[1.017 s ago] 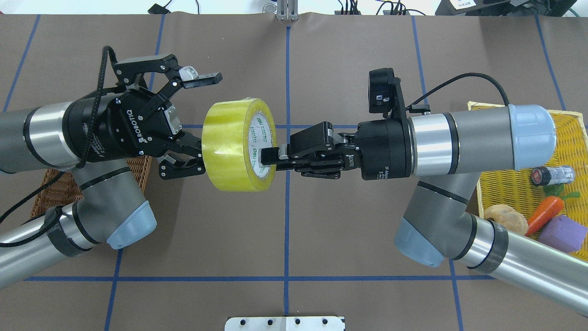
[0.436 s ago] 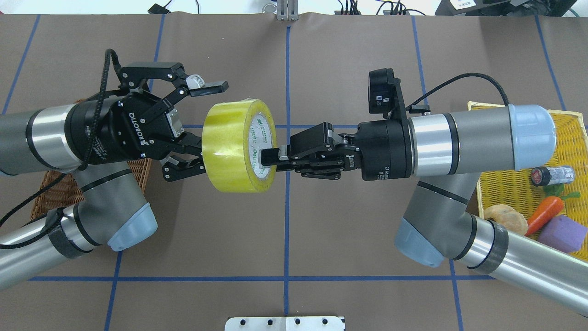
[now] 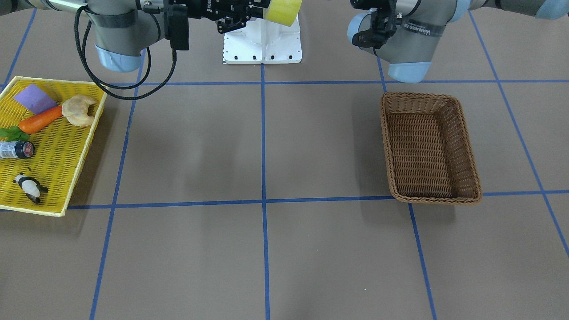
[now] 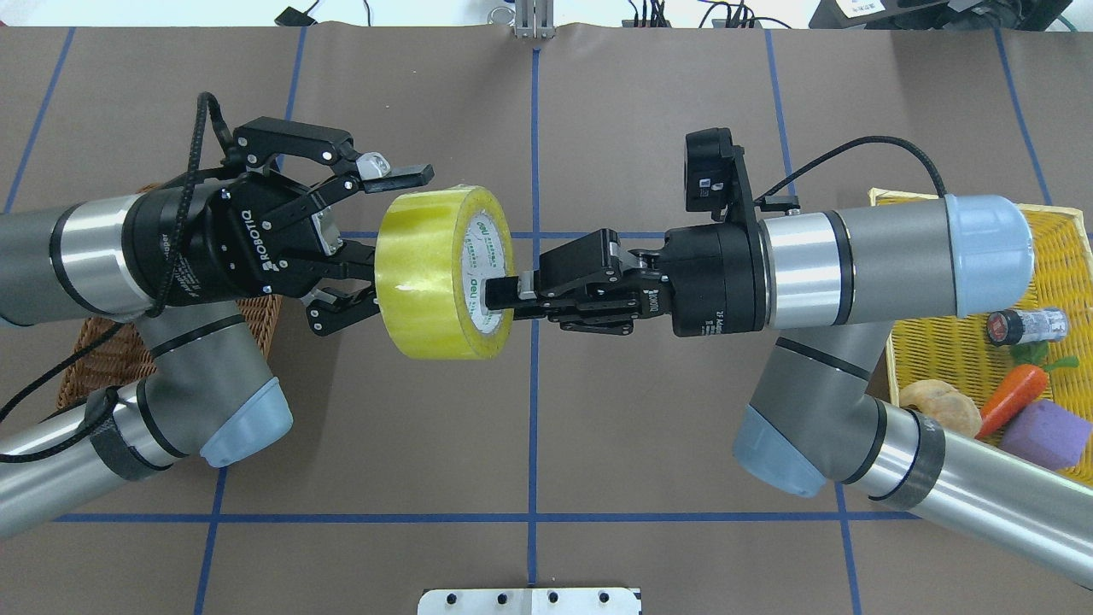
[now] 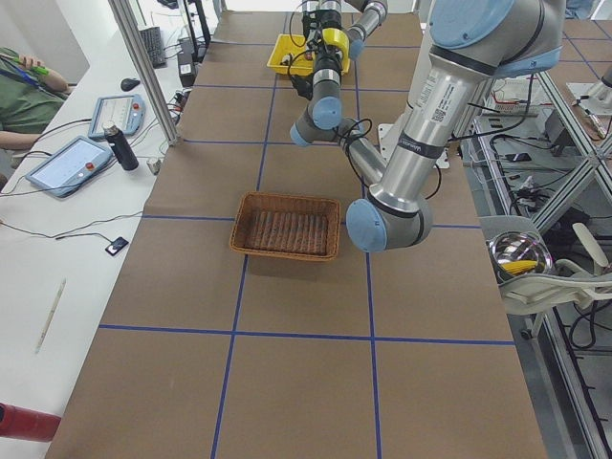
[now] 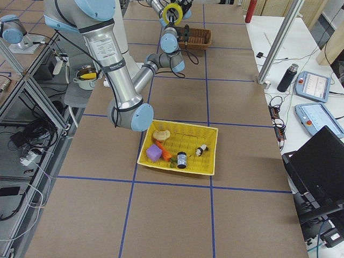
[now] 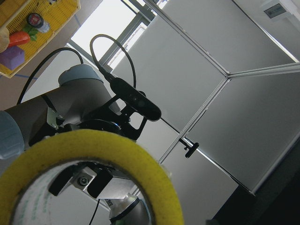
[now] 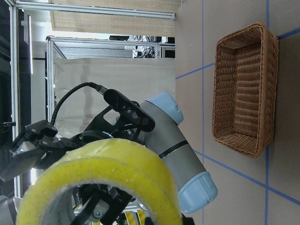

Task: Move tape to another basket

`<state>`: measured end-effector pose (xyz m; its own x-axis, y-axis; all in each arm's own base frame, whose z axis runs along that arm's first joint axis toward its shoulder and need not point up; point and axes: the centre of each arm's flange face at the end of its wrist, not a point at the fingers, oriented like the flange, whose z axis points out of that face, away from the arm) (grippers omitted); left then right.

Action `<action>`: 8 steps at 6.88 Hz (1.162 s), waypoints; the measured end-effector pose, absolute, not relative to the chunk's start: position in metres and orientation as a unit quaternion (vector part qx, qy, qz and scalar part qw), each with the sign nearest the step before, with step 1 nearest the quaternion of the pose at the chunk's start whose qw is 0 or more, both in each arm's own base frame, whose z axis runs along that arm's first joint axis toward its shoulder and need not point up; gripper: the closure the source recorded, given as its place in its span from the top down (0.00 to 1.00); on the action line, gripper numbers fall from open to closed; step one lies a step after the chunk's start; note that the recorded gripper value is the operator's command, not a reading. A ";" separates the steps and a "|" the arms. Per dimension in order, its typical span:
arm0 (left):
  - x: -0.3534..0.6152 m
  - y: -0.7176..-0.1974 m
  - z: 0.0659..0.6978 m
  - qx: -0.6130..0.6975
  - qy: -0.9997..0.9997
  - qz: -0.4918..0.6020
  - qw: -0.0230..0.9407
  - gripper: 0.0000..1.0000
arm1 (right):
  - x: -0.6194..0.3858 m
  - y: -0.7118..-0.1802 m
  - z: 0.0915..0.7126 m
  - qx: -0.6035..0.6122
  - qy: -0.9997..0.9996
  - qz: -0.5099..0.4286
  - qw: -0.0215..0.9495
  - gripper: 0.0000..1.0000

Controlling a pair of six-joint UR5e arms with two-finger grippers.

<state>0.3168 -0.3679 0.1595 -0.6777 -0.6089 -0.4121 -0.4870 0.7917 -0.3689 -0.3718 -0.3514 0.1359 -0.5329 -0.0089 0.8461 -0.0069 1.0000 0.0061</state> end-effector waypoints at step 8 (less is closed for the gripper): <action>0.318 -0.367 0.163 -0.307 0.905 -0.119 0.269 0.00 | -0.367 -0.351 0.138 0.005 -0.875 -0.002 0.483 1.00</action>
